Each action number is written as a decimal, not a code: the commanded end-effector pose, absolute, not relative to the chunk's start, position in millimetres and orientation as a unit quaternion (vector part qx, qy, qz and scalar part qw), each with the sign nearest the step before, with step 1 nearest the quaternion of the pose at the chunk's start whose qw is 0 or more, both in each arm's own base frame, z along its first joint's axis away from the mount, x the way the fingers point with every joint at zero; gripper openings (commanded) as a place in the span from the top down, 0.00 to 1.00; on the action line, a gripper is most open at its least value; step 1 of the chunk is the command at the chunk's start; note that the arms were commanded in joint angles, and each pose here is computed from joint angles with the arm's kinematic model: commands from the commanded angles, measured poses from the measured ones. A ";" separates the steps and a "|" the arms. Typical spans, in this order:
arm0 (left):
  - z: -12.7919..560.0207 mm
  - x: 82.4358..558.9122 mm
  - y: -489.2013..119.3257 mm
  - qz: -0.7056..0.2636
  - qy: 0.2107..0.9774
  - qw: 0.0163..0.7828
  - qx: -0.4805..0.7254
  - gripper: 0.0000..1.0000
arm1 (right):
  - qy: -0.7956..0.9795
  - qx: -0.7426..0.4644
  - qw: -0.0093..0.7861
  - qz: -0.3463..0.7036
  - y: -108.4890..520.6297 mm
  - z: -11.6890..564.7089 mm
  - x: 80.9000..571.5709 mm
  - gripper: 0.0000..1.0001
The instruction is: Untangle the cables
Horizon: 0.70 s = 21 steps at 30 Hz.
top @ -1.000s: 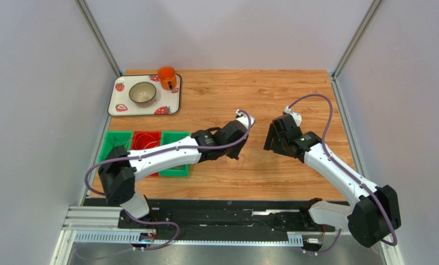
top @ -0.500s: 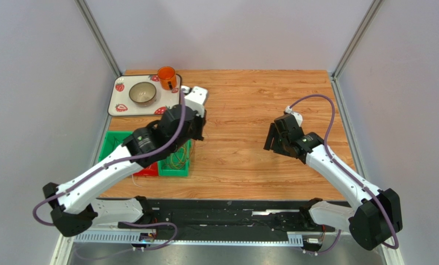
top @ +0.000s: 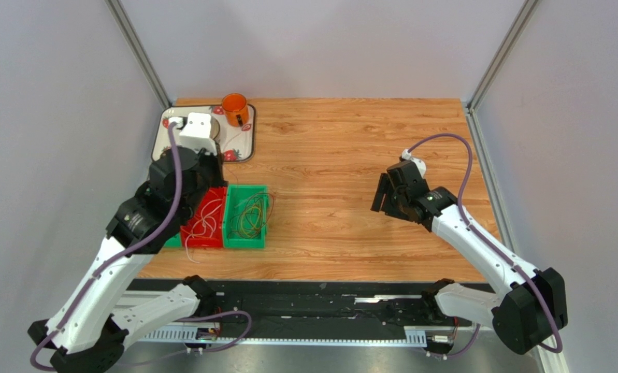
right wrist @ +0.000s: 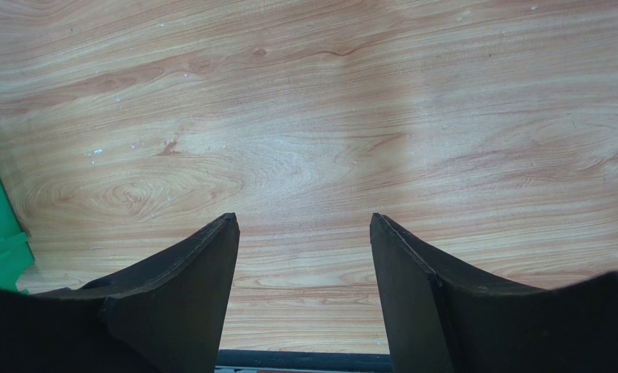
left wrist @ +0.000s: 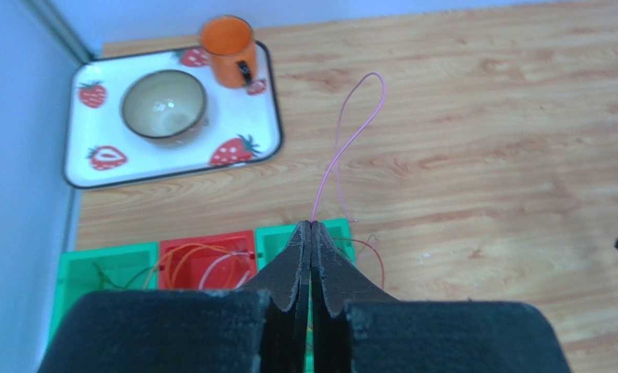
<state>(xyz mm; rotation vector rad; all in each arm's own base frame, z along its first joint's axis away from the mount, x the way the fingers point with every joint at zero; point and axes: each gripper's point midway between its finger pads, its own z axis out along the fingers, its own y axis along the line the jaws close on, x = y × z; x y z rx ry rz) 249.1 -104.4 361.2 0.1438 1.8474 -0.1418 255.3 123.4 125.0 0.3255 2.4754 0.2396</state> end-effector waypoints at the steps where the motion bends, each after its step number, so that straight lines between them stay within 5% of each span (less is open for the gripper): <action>1: 409.8 236.9 -59.5 -0.013 0.757 0.653 0.009 1.00 | 0.931 0.127 0.327 0.097 123.5 134.3 259.9 0.33; 21: 559.9 170.3 35.2 0.037 0.603 0.792 -0.084 1.00 | 0.932 0.130 0.321 0.102 126.6 128.5 260.8 0.34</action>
